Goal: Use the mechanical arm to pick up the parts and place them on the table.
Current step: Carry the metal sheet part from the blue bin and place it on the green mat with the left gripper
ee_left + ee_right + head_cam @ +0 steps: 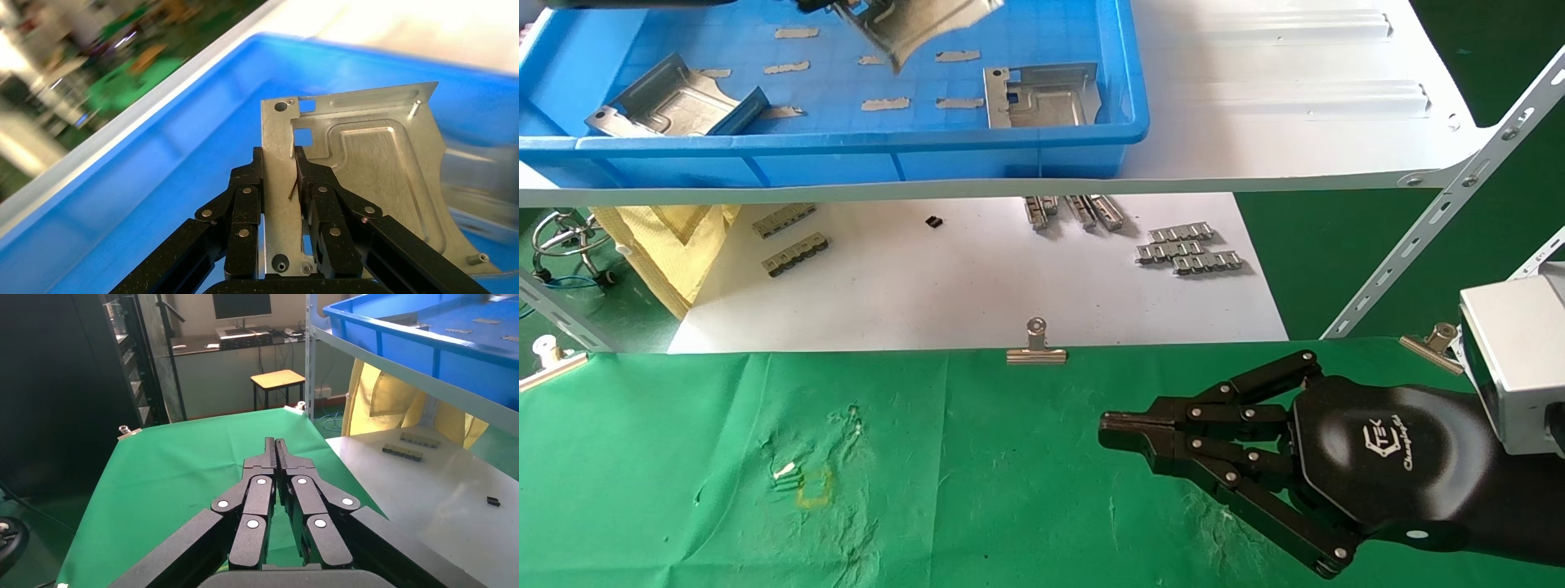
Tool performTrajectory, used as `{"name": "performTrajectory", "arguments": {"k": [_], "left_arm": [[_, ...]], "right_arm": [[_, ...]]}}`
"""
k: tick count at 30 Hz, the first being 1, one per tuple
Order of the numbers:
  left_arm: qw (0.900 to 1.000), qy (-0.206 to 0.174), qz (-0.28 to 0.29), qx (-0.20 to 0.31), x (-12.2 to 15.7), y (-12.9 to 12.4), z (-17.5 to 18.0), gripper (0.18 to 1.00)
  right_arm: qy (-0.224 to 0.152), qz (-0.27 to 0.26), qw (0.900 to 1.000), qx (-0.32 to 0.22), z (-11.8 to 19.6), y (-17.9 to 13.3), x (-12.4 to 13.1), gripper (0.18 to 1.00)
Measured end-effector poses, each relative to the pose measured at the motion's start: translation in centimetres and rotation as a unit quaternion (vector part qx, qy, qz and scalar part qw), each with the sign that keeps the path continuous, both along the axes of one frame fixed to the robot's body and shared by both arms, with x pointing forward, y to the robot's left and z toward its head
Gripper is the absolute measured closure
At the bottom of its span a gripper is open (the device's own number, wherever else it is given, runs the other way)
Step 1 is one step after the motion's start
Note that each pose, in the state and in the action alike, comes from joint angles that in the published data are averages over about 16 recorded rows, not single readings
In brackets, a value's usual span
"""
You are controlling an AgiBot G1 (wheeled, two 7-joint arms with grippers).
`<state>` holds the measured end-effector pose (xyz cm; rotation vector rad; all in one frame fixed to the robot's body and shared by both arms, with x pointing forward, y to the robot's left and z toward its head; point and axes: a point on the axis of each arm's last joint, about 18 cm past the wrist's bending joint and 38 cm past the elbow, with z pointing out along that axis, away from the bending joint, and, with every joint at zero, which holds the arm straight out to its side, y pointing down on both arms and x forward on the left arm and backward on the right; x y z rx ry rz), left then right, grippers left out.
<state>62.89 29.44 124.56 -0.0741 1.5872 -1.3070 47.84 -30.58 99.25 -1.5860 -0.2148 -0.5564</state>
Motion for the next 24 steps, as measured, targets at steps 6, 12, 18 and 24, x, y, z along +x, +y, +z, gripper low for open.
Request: {"name": "performTrajectory", "arguments": {"k": [6, 12, 18, 24], "left_arm": [[0.9953, -0.037, -0.072, 0.054, -3.4, 1.5, -1.8, 0.914], [0.9844, -0.089, -0.108, 0.107, -5.7, 3.6, -4.5, 0.914], [0.9719, -0.118, -0.116, 0.168, -7.1, 5.9, -9.1, 0.914], [0.9596, -0.094, -0.120, 0.236, -7.1, 7.2, -15.6, 0.914]], "right_arm": [[0.000, 0.000, 1.000, 0.000, 0.0, 0.0, 0.0, 0.958], [0.000, 0.000, 1.000, 0.000, 0.0, 0.0, 0.0, 0.894], [0.000, 0.000, 1.000, 0.000, 0.0, 0.0, 0.0, 0.804], [0.000, 0.000, 1.000, 0.000, 0.0, 0.0, 0.0, 0.676]]}}
